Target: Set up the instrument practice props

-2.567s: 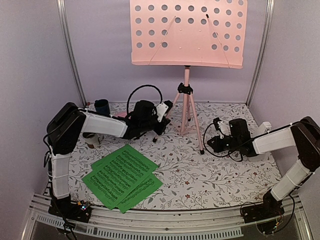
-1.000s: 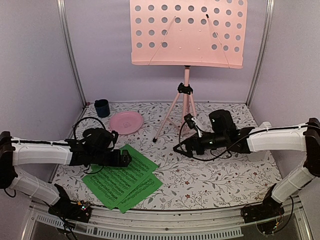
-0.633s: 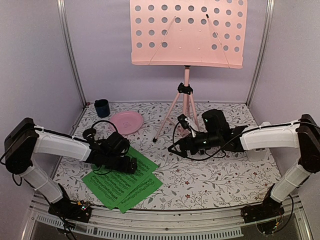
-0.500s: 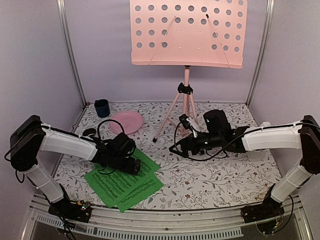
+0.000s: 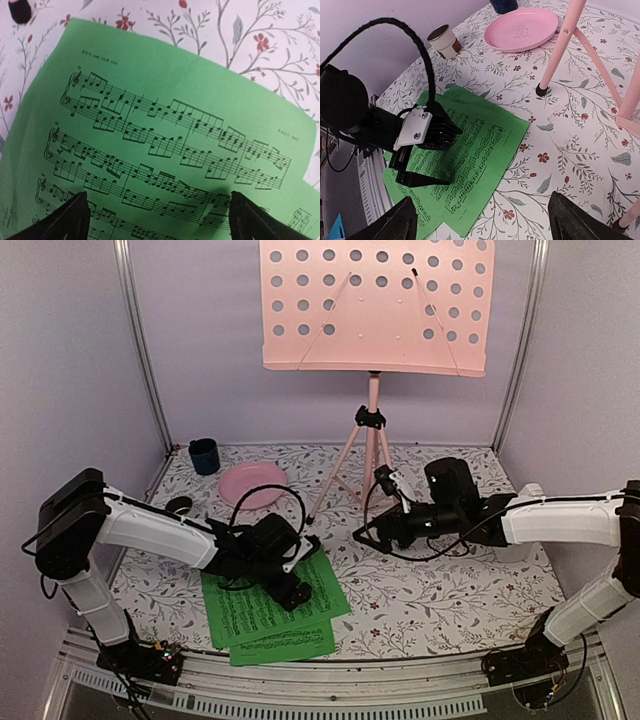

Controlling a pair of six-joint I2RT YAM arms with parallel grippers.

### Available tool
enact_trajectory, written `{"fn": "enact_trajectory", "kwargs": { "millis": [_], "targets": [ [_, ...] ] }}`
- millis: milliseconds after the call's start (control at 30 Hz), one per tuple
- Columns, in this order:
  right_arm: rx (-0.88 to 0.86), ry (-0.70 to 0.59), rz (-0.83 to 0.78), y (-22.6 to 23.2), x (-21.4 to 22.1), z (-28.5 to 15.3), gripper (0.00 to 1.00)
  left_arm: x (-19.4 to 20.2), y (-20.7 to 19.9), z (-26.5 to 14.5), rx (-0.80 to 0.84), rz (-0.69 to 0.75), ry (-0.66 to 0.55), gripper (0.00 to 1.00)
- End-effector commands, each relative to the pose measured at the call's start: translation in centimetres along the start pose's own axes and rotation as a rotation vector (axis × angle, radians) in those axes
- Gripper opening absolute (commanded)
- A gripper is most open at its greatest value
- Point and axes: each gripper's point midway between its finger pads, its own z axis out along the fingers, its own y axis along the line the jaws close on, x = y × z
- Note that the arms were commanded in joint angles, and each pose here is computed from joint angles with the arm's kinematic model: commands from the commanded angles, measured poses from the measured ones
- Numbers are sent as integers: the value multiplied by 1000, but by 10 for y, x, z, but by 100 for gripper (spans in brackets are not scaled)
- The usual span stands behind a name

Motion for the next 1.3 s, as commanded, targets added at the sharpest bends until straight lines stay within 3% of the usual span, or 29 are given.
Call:
{"fn": "enact_trajectory", "kwargs": {
  "millis": [0,167,367,500,700,1267],
  "targets": [
    [-28,30,6,1,14,1,91,-53,-3,-20,45,64,-170,99],
    [-55,39,9,9,18,6,89,-71,7,-60,73,-141,-284,99],
    [-74,73,6,13,27,21,87,-31,38,-84,5,-456,-268,99],
    [-105,90,21,18,33,31,85,-16,56,-106,108,-617,-325,99],
    [-153,145,47,29,52,48,83,10,84,-125,128,-756,-361,99],
    [-222,294,73,40,86,103,76,73,148,-112,124,-1032,-333,99]
  ]
}}
